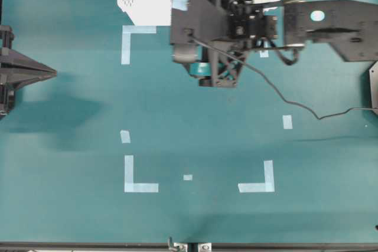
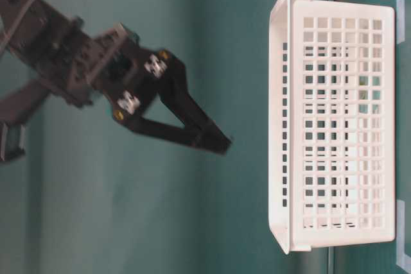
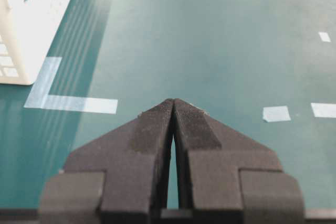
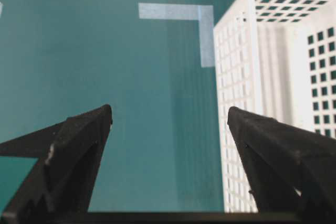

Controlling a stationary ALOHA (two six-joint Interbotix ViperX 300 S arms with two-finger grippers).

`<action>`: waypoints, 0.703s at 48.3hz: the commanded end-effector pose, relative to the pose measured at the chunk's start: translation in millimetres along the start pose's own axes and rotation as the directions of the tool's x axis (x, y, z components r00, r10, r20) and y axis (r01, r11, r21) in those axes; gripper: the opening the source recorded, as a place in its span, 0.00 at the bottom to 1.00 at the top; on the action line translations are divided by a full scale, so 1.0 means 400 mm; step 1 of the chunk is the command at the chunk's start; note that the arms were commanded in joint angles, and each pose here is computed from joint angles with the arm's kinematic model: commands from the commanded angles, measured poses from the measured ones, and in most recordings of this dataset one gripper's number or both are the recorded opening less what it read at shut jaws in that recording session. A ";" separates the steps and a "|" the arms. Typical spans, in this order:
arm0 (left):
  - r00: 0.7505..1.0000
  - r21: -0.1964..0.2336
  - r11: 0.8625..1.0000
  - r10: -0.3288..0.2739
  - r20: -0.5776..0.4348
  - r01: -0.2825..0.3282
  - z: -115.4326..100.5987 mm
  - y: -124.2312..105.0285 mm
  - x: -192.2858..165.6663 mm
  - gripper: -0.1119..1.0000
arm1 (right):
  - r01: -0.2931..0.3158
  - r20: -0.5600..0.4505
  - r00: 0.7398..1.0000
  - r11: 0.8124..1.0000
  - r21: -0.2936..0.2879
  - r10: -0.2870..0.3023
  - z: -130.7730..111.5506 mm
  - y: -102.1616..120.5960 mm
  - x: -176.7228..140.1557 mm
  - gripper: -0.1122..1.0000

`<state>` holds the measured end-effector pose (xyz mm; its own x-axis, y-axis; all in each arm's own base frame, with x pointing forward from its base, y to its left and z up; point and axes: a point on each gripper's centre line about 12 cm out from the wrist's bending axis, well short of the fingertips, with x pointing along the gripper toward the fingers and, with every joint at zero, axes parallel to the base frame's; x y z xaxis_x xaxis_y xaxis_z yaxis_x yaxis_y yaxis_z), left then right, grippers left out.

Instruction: Put the tape into the white basket.

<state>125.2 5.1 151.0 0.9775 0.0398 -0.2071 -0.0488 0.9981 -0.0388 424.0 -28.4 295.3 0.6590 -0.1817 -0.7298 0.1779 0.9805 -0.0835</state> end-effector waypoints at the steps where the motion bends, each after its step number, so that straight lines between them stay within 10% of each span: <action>1: 1.000 0.002 1.000 0.002 0.023 -0.002 0.026 0.000 0.001 0.00 | -0.002 0.059 0.998 1.000 -0.002 0.002 0.014 -0.008 -0.061 0.96; 18: 1.000 0.004 1.000 0.002 0.023 -0.002 0.026 0.000 0.001 0.00 | -0.040 0.149 0.988 0.999 -0.015 0.042 -0.050 -0.003 -0.141 0.96; 34: 1.000 0.004 1.000 0.002 0.023 -0.002 0.026 0.000 0.001 0.00 | -0.127 0.394 0.910 0.991 -0.036 0.131 -0.125 0.004 -0.212 0.96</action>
<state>125.2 5.1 151.0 0.9775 0.0398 -0.2071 -0.0488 0.9981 -0.0388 341.7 -9.9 311.6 0.8731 -0.0834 -0.4803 0.0822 0.9963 -0.0236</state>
